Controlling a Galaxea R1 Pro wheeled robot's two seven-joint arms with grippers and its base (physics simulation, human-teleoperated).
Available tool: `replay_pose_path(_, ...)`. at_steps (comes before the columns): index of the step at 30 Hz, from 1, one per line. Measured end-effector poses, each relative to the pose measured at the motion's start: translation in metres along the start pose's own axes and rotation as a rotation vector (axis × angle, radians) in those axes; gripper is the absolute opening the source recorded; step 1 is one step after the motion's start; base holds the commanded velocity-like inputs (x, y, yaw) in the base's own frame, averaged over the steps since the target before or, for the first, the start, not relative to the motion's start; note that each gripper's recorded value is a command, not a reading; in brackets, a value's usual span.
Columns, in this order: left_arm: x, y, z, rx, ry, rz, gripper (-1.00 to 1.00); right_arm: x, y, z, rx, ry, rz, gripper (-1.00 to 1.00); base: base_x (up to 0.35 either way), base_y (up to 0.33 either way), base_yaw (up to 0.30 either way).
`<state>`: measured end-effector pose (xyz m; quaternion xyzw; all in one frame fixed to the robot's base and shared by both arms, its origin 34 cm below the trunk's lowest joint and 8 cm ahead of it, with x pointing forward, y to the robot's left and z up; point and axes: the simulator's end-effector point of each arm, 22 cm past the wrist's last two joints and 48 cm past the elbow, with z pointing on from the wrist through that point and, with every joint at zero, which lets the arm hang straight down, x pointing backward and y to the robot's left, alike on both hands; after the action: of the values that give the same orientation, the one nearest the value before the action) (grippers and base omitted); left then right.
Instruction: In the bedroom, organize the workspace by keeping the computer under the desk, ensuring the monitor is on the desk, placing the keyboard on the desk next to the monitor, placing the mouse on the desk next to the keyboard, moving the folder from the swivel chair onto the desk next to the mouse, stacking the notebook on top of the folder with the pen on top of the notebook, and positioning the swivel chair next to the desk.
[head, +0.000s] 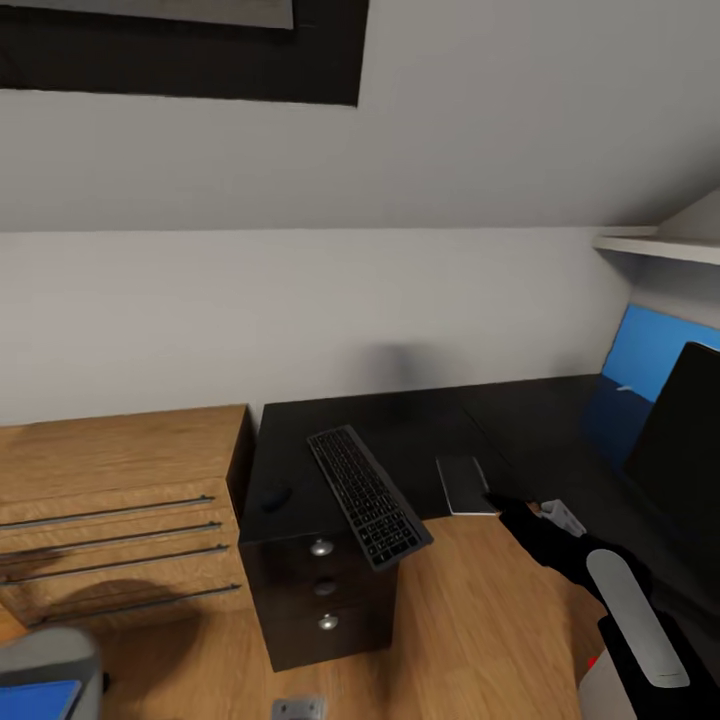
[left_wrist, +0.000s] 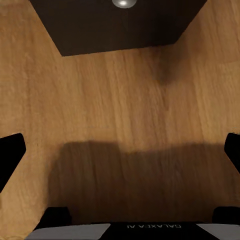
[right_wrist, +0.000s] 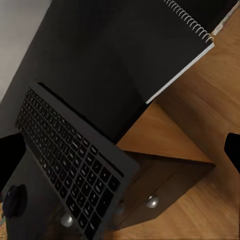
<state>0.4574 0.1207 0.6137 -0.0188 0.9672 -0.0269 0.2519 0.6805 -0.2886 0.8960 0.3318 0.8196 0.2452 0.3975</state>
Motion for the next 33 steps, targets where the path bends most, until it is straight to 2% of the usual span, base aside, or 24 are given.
replay_pose_path(7, -0.004, 0.0, -0.009, -0.002, 0.0, -0.001, 1.0, -0.002, 0.008, -0.005, -0.001, 0.004, -0.007, 1.0, -0.321, -0.177, 0.276)
replay_pose_path(17, -0.006, 0.002, -0.02, -0.009, 0.008, -0.001, 1.0, 0.007, 0.023, -0.01, 0.013, 0.015, -0.086, 1.0, -0.315, -0.191, 0.278)
replay_pose_path(18, -0.005, 0.004, -0.021, -0.012, 0.012, -0.001, 1.0, 0.008, 0.024, -0.01, 0.018, 0.013, -0.1, 1.0, -0.328, -0.066, 0.279)
replay_pose_path(20, -0.003, 0.006, -0.022, -0.017, 0.019, -0.001, 1.0, 0.017, 0.029, -0.009, 0.03, 0.017, -0.162, 1.0, -0.331, -0.038, 0.279)
replay_pose_path(32, -0.005, 0.008, -0.036, -0.022, 0.027, -0.002, 1.0, 0.035, 0.047, -0.014, 0.045, 0.028, -0.303, 1.0, -0.336, -0.009, 0.248)
replay_pose_path(33, -0.009, 0.009, -0.036, -0.024, 0.008, -0.01, 1.0, 0.037, 0.049, -0.015, 0.046, 0.029, -0.32, 1.0, -0.34, 0.0, 0.065)
